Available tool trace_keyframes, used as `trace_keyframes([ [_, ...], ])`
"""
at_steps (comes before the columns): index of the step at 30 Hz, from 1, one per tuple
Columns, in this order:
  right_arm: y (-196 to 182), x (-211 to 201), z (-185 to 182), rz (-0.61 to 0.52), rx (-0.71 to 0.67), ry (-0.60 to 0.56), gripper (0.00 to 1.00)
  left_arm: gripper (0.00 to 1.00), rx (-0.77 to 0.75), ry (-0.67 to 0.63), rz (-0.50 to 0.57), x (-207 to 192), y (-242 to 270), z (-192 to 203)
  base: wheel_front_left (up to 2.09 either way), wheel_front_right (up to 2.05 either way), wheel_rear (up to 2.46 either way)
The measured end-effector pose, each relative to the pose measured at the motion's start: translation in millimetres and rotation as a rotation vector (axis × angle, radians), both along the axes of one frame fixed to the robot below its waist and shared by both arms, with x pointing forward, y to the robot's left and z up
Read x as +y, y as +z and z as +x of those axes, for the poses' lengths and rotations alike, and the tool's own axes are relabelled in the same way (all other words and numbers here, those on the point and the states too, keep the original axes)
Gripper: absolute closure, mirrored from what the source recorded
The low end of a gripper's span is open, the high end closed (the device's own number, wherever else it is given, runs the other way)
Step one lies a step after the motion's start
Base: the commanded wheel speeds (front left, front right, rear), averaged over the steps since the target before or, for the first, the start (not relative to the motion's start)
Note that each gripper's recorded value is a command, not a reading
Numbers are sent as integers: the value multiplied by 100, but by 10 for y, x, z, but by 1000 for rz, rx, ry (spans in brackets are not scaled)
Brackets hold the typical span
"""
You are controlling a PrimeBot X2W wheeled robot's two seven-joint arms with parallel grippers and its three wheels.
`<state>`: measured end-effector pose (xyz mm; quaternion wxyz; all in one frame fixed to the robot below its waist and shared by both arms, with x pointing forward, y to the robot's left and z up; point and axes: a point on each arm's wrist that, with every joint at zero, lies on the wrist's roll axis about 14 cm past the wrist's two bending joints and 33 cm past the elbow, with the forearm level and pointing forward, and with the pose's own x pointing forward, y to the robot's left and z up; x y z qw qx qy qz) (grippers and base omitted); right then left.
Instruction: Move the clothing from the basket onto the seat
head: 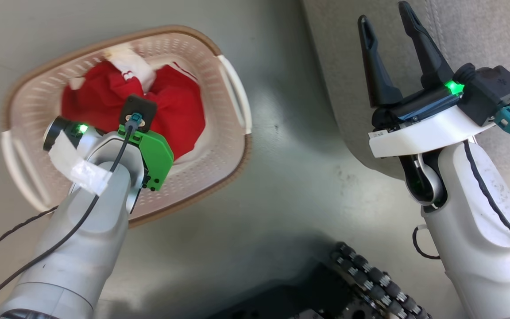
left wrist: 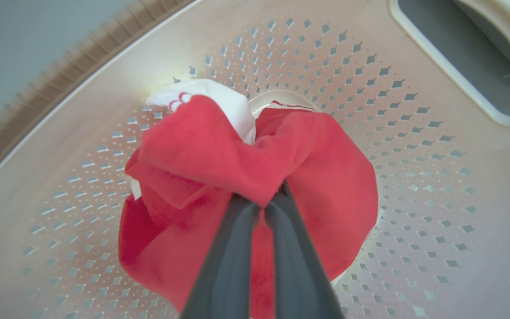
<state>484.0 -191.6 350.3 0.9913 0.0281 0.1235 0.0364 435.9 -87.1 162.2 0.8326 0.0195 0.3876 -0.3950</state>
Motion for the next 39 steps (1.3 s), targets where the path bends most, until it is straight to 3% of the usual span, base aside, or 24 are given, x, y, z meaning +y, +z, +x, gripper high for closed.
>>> trace_keyframes([
  [15,296,239,38,-6,-69,98,0,100,-135,205,-85,449,667,218,0,0,0],
  [26,719,489,33,32,-159,152,0,100,-243,331,-139,747,1330,341,0,0,0],
  [39,1062,668,-281,79,-198,166,0,100,-403,414,-254,860,2247,323,0,0,0],
])
